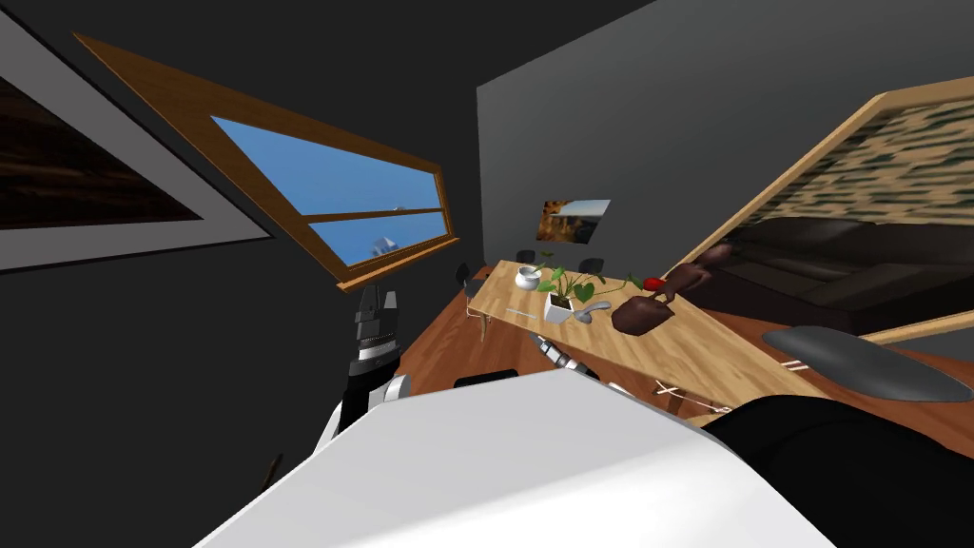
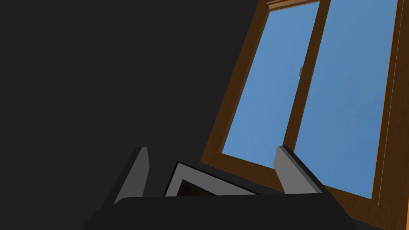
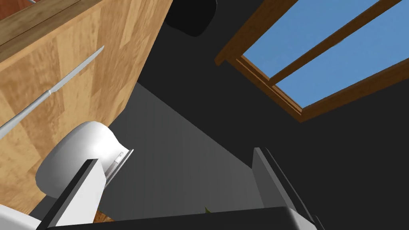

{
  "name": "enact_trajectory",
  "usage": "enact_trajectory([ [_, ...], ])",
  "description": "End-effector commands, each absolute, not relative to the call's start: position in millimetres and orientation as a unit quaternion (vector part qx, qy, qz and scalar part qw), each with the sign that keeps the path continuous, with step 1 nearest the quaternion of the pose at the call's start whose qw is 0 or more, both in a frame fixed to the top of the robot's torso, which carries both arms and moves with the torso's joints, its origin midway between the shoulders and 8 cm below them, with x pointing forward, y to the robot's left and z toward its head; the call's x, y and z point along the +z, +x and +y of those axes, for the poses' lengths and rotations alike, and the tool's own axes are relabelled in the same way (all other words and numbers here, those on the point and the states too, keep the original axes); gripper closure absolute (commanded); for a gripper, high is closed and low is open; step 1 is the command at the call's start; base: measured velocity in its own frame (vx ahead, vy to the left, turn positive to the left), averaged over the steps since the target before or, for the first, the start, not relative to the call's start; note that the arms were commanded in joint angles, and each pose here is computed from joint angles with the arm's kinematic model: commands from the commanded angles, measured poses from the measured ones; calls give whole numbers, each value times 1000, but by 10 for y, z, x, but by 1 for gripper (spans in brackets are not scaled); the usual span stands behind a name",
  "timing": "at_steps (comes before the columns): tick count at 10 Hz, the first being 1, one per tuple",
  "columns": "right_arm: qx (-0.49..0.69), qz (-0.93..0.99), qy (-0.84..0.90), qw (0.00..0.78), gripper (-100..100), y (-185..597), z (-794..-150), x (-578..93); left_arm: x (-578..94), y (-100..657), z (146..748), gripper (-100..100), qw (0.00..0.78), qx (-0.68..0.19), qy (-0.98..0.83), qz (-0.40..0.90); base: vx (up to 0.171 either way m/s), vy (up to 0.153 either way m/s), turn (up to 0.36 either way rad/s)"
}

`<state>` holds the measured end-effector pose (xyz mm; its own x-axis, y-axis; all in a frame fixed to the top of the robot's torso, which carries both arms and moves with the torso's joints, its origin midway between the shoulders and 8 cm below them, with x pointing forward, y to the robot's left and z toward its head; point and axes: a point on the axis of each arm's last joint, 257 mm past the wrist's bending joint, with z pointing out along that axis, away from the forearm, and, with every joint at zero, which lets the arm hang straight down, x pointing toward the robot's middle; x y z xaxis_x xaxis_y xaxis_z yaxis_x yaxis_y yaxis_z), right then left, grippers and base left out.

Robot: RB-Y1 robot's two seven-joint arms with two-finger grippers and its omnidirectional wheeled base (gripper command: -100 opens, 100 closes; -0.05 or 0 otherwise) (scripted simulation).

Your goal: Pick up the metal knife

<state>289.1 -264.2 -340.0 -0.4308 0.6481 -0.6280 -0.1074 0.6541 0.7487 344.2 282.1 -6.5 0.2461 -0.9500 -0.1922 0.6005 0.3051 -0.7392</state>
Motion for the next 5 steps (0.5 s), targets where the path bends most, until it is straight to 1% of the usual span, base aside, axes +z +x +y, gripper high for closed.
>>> enact_trajectory([
  [1, 348, 788, 162, 481, -100, 2679, -2780, -3645, -65, 3442, 2821, 0, 741, -523, -272, 322, 51, 18, 186],
  [3, 304, 833, 140, 441, -100, 2306, -3023, -4002, -65, 3442, 2821, 0, 741, -523, -272, 321, 80, 27, 294],
  [4, 301, 836, 134, 439, -100, 2298, -3057, -4000, -65, 3442, 2821, 0, 741, -523, -272, 321, 60, 15, 92],
  [5, 277, 857, 120, 417, -100, 2094, -3208, -4157, -65, 3441, 2821, 0, 741, -523, -272, 322, 55, 23, 193],
])
